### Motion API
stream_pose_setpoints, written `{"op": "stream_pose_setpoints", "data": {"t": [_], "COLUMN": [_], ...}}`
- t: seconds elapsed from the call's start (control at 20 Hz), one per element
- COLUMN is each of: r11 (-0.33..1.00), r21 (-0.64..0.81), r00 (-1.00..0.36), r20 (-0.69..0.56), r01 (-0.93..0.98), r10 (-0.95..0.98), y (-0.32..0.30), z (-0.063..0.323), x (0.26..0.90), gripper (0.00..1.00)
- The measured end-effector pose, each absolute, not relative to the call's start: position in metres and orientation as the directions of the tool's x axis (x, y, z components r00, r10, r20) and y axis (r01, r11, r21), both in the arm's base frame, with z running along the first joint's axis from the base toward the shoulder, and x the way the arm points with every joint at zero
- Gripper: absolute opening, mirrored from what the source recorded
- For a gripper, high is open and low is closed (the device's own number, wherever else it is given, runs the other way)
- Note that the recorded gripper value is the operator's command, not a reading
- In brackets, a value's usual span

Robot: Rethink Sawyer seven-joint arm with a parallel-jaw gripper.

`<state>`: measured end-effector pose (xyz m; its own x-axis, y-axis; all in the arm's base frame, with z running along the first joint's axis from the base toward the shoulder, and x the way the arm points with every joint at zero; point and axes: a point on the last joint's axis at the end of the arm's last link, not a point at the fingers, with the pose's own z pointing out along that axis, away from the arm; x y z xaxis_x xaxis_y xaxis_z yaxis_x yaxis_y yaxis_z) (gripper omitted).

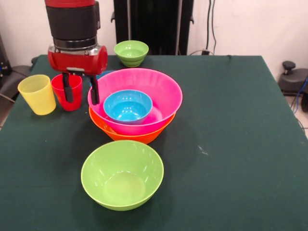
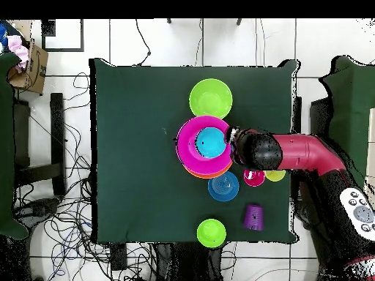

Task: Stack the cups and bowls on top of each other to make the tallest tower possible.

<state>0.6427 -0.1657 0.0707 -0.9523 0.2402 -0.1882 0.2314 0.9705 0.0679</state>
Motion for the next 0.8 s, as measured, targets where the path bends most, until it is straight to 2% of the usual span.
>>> {"op": "stream_pose_setpoints", "data": {"t": [0.8], "r11": [0.97], "r21": [0.064], "r00": [-0.954], "r20": [-0.182], "r01": [0.233], "r10": [0.241], "y": [-0.1678], "z": [0.0743], "x": [0.6349], "gripper": [1.0]}}
